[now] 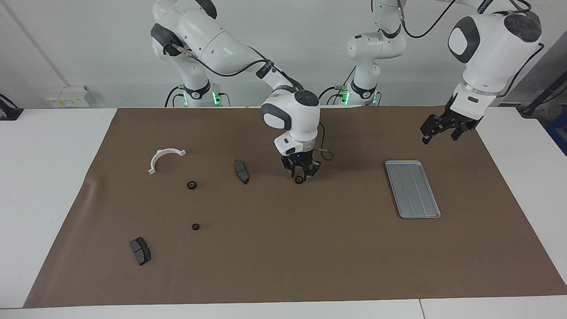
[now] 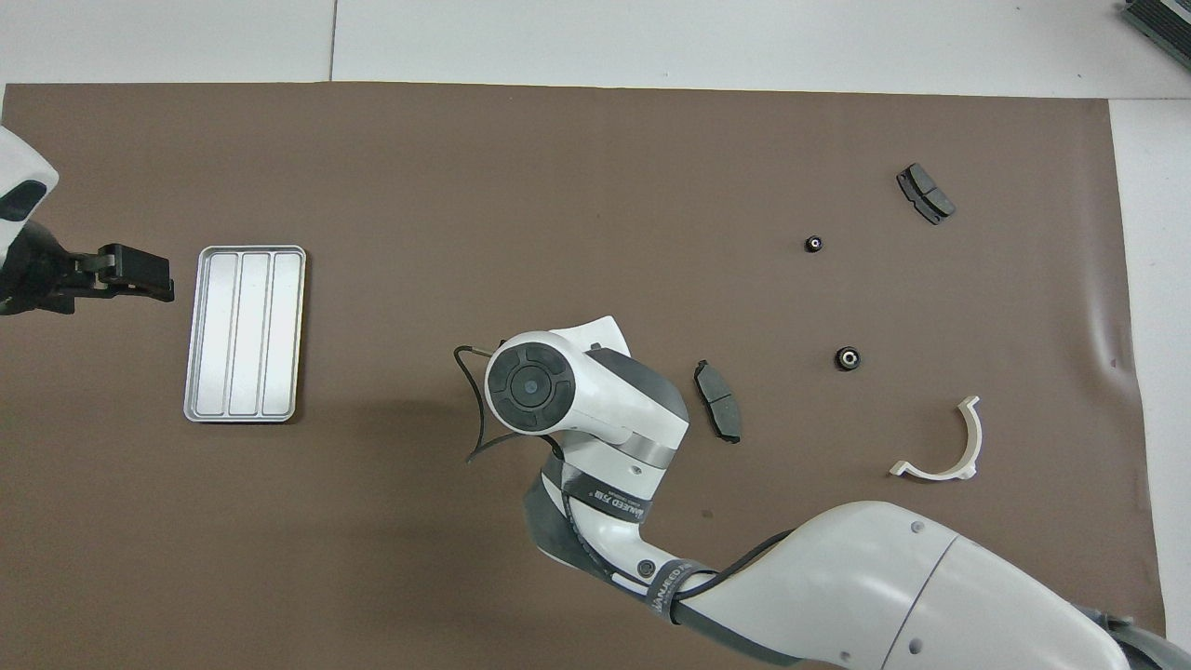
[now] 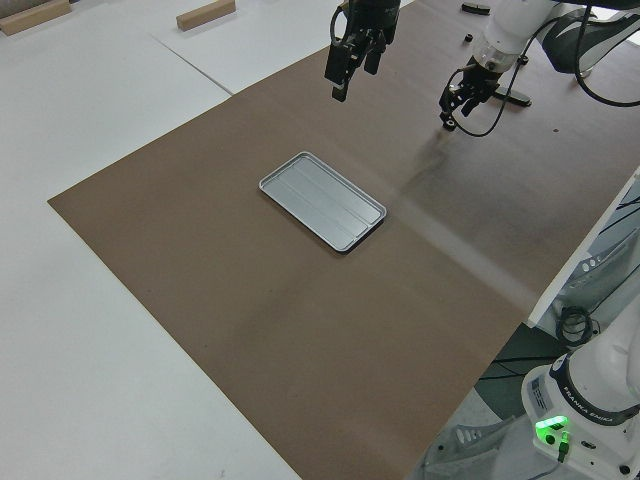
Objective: Pick bearing gear from pile to tray
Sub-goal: 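Carry the gear to mid-table with the right gripper and release it, then grasp the gear with the left gripper while the right gripper withdraws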
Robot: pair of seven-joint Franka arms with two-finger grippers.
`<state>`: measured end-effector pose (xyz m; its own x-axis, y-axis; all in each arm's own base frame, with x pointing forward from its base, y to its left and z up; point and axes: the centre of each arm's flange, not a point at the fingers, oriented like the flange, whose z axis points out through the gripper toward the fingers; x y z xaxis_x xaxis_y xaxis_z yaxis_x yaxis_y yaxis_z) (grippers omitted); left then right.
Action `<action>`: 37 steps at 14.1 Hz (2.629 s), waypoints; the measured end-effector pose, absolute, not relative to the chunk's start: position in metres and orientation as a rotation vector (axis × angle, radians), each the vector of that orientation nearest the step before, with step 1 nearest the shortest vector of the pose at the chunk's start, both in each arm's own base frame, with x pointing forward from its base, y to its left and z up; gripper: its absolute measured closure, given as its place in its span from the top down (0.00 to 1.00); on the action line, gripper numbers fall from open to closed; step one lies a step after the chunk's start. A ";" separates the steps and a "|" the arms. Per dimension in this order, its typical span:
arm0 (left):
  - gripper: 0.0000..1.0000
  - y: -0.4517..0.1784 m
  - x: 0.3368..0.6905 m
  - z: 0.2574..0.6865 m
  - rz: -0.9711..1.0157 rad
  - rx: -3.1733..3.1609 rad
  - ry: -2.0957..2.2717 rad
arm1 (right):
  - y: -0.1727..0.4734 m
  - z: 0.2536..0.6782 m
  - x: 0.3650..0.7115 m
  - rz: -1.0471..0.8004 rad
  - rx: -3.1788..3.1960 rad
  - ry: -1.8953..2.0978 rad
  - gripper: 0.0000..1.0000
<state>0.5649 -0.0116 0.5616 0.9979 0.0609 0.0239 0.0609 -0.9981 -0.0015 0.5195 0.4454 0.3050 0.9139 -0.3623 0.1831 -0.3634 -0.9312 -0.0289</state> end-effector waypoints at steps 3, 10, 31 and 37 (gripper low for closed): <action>1.00 -0.016 0.565 0.559 -0.034 -3.137 -0.109 | 0.426 0.329 0.537 0.350 3.034 -0.583 1.00; 1.00 -0.171 0.563 0.522 -0.039 -3.149 -0.165 | 0.281 0.430 0.602 0.292 2.998 -0.348 1.00; 0.85 -0.382 0.525 0.301 -0.049 -3.199 0.114 | 0.041 0.289 0.535 0.103 3.161 0.395 1.00; 0.61 -0.384 0.520 0.297 -0.039 -3.195 0.121 | 0.040 0.281 0.526 0.082 3.157 0.430 0.97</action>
<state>0.5199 -0.3845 0.2973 0.9968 -0.0751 0.0263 -0.0764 -0.9956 0.0549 0.5260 0.0404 0.2811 0.9623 0.2660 0.0571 0.2683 -0.9626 -0.0380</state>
